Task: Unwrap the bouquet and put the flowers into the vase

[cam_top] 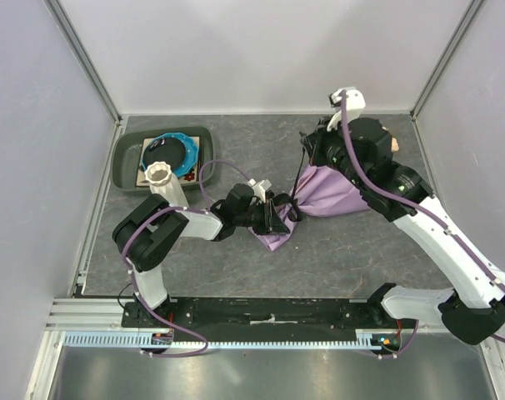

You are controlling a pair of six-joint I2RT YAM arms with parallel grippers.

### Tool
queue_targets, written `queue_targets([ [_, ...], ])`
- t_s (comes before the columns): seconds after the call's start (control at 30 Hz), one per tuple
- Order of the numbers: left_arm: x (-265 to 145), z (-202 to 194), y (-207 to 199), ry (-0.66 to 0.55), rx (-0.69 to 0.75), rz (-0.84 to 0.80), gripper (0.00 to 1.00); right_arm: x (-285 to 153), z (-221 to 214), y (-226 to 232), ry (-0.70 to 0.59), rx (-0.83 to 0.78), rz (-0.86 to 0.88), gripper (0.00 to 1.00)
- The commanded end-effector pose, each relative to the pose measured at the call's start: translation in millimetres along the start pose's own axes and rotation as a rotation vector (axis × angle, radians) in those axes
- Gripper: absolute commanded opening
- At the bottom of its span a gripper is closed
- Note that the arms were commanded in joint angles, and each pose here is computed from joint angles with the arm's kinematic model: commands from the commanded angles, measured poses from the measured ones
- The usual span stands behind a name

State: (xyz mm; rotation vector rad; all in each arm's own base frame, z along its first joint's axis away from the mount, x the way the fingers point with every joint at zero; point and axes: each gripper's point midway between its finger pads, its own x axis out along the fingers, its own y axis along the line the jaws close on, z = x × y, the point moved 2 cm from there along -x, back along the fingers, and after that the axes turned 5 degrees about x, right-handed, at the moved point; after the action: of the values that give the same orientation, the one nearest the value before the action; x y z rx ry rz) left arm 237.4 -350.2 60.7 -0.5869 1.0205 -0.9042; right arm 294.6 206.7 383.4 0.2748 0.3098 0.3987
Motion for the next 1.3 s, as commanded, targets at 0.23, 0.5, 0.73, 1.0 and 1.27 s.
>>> queue_targets([
  [0.23,10.2,15.5,-0.4,-0.048,-0.019,0.009,0.27,-40.6,127.6,39.2,-0.316,0.05,0.109,0.0],
  [0.5,12.4,17.1,-1.4,-0.042,-0.017,0.007,0.27,-56.7,181.2,58.9,-0.433,0.05,0.165,0.0],
  [0.73,12.9,17.8,-2.9,-0.038,-0.008,0.0,0.27,-77.5,202.2,64.5,-0.491,0.048,0.197,0.0],
  [1.0,2.6,28.1,-33.1,-0.045,0.047,-0.099,0.41,-114.0,150.6,32.5,-0.364,-0.029,0.142,0.0],
  [1.27,-55.2,47.7,-86.6,-0.171,0.225,-0.164,0.59,-122.0,34.6,-78.6,-0.132,-0.076,-0.348,0.0],
])
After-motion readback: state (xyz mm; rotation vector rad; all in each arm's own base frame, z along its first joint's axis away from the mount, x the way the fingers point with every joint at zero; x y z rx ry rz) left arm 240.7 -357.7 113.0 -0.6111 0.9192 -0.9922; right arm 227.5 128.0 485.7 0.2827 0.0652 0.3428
